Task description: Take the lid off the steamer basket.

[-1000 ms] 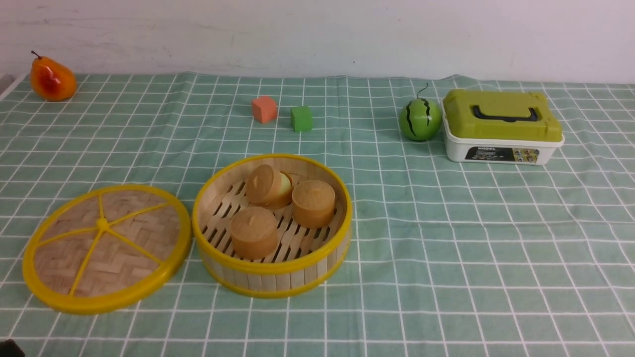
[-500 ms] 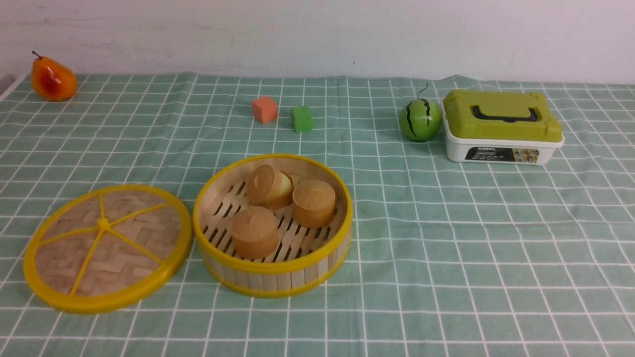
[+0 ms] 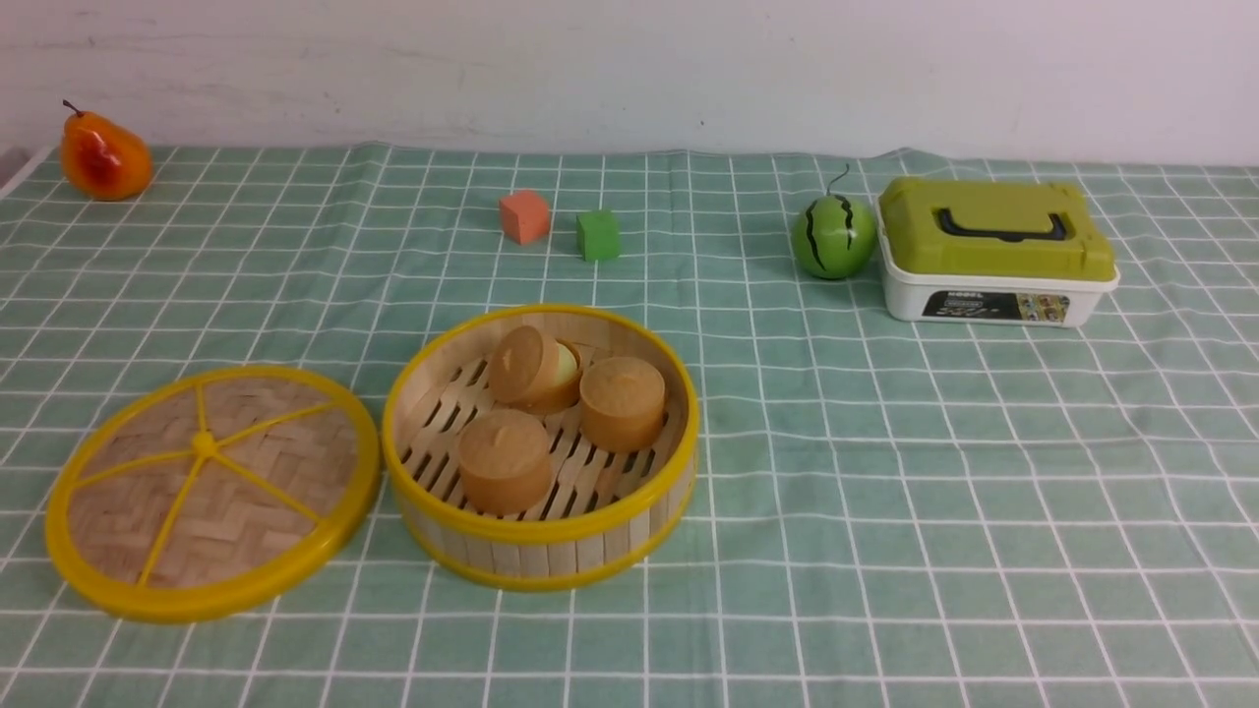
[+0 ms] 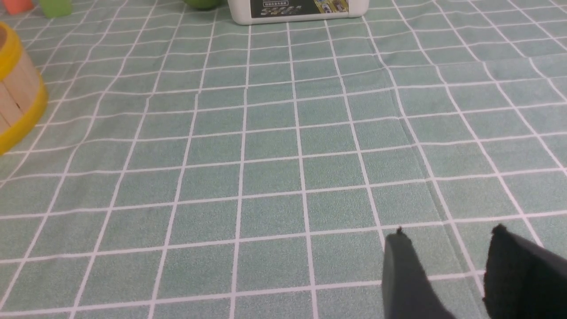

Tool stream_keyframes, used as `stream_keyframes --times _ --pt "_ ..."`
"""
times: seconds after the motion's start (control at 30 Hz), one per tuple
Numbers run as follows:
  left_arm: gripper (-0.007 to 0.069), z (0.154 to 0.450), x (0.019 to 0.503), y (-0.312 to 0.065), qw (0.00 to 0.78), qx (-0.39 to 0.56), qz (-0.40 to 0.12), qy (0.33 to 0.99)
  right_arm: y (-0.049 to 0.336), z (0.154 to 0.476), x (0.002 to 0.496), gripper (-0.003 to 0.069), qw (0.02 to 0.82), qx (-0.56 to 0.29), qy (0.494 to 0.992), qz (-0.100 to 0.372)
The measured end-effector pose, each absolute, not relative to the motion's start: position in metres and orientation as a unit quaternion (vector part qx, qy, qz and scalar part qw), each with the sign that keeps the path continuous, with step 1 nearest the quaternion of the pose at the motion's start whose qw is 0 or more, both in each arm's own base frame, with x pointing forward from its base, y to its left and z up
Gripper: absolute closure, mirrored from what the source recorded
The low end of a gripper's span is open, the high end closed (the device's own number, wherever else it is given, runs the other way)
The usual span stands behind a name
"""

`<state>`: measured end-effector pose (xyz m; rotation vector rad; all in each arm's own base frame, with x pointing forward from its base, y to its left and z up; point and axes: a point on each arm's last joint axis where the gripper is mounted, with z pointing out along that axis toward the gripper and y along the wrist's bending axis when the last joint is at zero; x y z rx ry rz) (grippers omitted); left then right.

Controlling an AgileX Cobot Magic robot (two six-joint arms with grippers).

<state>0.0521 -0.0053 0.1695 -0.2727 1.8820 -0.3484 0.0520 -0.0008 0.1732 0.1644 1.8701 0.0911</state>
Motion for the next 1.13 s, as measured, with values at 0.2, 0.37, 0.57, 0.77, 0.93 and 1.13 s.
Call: stream_keyframes --times 0.2,0.37,0.57,0.77,0.93,1.13 --pt "0.0620 0.1695 0.0521 -0.0053 0.568 -0.116 -0.148 0.801 -0.0008 0.1732 0.0520 0.0418 0.590 0.071 0.803 0.039" --pt "0.0618 0.1695 0.0521 -0.0053 0.568 -0.116 -0.148 0.801 -0.0008 0.1732 0.0520 0.0418 0.590 0.071 0.803 0.039" --pt "0.0617 0.1695 0.0521 -0.0053 0.568 -0.116 -0.148 0.801 -0.0008 0.1732 0.0520 0.0418 0.590 0.071 0.803 0.039" --pt "0.0611 0.1695 0.0521 -0.0053 0.568 -0.116 -0.148 0.801 -0.0008 0.1732 0.0520 0.0418 0.590 0.071 0.803 0.039" --pt "0.0606 0.1695 0.0521 -0.0053 0.568 -0.116 -0.148 0.801 -0.0008 0.1732 0.0520 0.0418 0.590 0.071 0.803 0.039" --pt "0.0603 0.1695 0.0521 -0.0053 0.568 -0.116 -0.148 0.801 -0.0008 0.1732 0.0520 0.0418 0.590 0.071 0.803 0.039"
